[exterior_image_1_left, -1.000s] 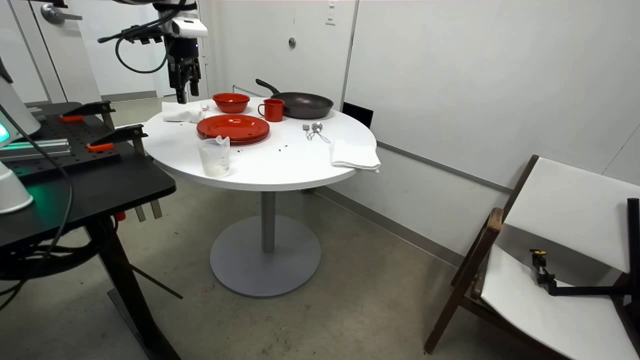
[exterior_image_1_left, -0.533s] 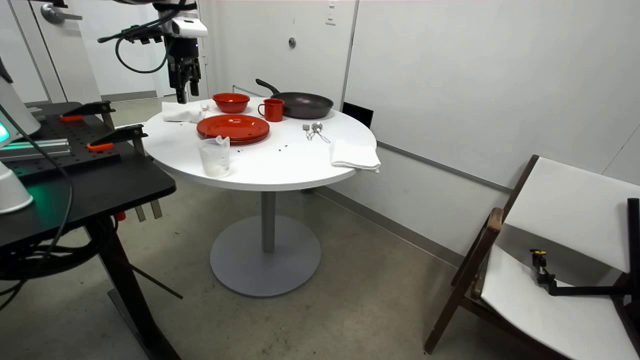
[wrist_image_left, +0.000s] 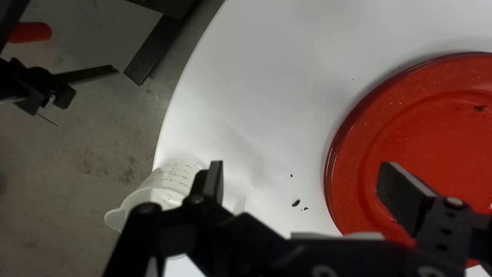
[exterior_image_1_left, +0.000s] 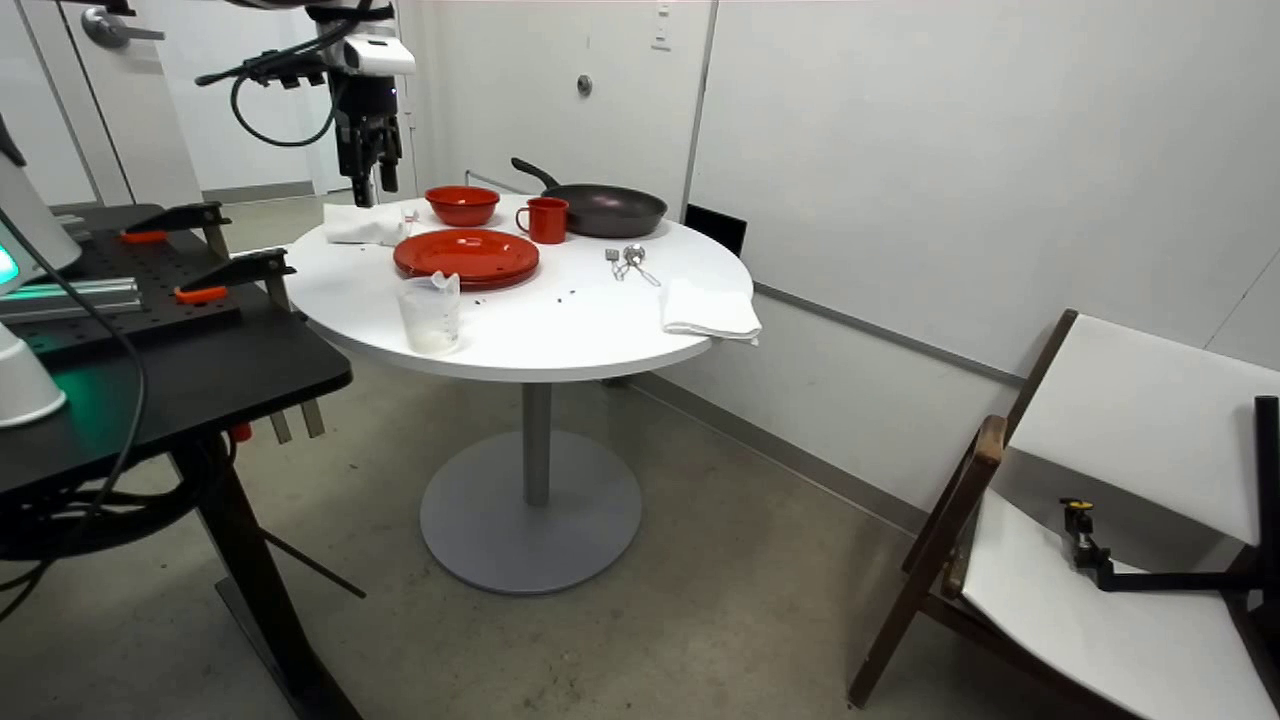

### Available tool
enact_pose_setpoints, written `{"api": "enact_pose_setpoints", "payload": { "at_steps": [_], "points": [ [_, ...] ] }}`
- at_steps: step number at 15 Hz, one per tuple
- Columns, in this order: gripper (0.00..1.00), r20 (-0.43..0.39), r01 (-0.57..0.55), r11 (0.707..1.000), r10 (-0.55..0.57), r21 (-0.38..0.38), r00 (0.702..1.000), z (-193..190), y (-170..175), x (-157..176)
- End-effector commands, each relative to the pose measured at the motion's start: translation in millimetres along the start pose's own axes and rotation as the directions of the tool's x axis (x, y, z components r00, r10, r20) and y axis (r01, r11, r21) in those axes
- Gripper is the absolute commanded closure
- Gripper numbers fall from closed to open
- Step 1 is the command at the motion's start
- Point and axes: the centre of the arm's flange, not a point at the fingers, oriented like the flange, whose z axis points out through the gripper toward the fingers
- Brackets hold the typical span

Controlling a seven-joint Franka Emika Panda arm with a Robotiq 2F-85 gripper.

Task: Use the tea towel to wipe the plate

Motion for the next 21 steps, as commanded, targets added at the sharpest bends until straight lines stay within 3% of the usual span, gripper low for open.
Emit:
{"api": "enact_pose_setpoints", "payload": {
  "at_steps": [1, 9, 21],
  "points": [
    [0.00, 0.000, 0.000, 1.000, 0.000, 0.000, 1.000, 0.0, 0.0, 0.0],
    [0.00, 0.000, 0.000, 1.000, 0.000, 0.000, 1.000, 0.0, 0.0, 0.0],
    [0.00, -0.110, -0.096, 0.995, 0.092, -0.031, 0.990, 24.4, 14.4, 32.7]
  ]
}}
